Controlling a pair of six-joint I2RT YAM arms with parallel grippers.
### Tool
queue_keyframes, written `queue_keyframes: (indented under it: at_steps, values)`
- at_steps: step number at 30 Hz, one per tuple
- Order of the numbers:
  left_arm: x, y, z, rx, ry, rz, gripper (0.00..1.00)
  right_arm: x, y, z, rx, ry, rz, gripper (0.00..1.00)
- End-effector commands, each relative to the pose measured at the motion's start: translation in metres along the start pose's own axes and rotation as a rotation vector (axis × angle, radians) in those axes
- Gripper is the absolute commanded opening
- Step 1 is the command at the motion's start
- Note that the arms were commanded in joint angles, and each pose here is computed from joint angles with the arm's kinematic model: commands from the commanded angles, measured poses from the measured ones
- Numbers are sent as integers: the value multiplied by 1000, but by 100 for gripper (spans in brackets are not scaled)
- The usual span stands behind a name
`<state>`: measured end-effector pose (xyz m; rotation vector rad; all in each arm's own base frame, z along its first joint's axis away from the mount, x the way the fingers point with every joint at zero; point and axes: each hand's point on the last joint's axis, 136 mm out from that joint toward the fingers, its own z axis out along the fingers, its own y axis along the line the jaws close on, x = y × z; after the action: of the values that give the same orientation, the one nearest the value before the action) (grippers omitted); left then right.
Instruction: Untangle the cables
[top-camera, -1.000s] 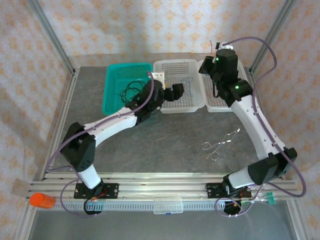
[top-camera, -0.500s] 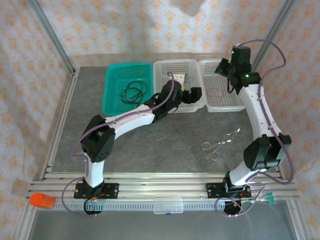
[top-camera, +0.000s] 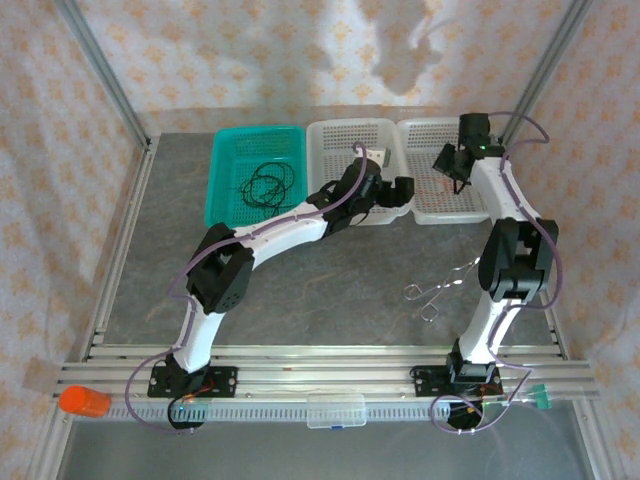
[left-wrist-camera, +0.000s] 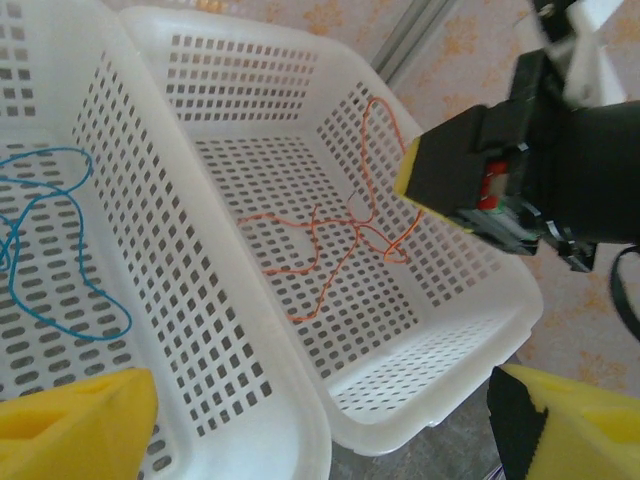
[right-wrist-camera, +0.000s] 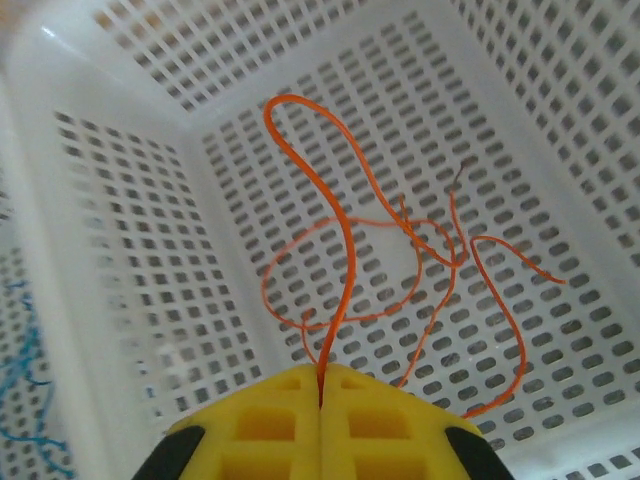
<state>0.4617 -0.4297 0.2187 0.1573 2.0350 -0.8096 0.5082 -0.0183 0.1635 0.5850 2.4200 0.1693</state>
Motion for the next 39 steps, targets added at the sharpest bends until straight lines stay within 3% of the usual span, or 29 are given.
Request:
queue_keyframes:
  at_steps: [1, 4, 6, 10, 14, 18, 23, 27, 29, 31, 35, 39]
  values:
    - [-4, -6, -2, -6, 5, -7, 87, 0, 2, 6, -2, 34, 14, 9]
    - [-4, -2, -4, -23, 8, -1, 87, 7, -2, 16, 12, 60, 15, 20]
    - [-5, -3, -7, -23, 15, 14, 87, 7, -4, 16, 24, 61, 20, 35]
    - [-17, 4, -23, -77, -6, 49, 87, -1, -7, 3, 40, 17, 19, 56]
    - [-35, 13, -50, -99, -49, 63, 87, -9, -9, -18, 49, -50, 22, 71]
    - [-59, 34, -83, -140, -96, 59, 87, -11, 0, -44, 23, -124, 11, 74]
    - [-76, 91, -121, -301, -112, 56, 87, -4, 28, -66, -22, -172, -63, 75]
    - [-84, 146, -149, -436, -115, 17, 87, 13, 56, -61, -87, -124, -146, 83]
    - [-87, 171, -161, -493, -120, 0, 97, 23, 68, -53, -111, -81, -182, 83]
    - [-90, 192, -172, -527, -122, -29, 99, 33, 78, -44, -129, -38, -219, 85]
    - [-82, 220, -172, -542, -81, -92, 99, 51, 91, -22, -124, 55, -275, 86]
    - [-66, 230, -149, -504, -9, -125, 99, 53, 84, 2, -43, 77, -263, 83]
